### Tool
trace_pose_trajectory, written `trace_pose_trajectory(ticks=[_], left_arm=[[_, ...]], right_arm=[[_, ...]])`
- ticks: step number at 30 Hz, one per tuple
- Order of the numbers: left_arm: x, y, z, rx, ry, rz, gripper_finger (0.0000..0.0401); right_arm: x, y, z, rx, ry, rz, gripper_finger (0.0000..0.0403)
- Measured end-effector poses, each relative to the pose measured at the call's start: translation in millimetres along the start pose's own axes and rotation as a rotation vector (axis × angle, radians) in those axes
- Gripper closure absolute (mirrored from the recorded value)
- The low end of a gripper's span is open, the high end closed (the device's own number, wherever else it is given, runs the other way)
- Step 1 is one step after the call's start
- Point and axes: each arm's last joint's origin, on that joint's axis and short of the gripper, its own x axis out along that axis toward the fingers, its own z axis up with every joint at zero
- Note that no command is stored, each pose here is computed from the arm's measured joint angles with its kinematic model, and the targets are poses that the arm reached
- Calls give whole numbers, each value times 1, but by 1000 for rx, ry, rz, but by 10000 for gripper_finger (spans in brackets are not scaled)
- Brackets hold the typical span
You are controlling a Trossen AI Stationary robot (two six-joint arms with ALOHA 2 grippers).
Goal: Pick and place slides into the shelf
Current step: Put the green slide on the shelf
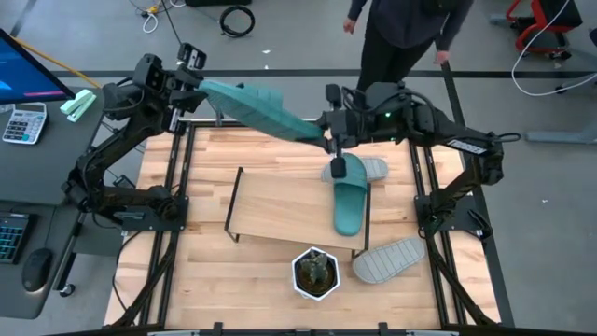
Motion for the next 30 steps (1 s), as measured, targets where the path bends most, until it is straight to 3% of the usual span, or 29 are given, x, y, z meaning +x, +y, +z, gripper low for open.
trace_pose_trajectory(ticks=[9, 15, 19, 26, 30], left_arm=[[0, 5, -4, -166, -1, 72, 220], [-1, 12, -15, -339, 67, 138, 181], [-6, 23, -34, -469, 127, 337, 186], [-16, 29, -74, -723, 181, 915, 220], [-14, 24, -82, -792, 179, 1006, 230]], right_arm=[[-55, -10, 0, -23, 160, -166, 338], [-79, -12, -12, -49, 375, -322, 338], [-84, -13, -16, -69, 449, -409, 338], [-77, -15, -24, -129, 565, -525, 338], [-69, -17, -30, -238, 689, -637, 338]])
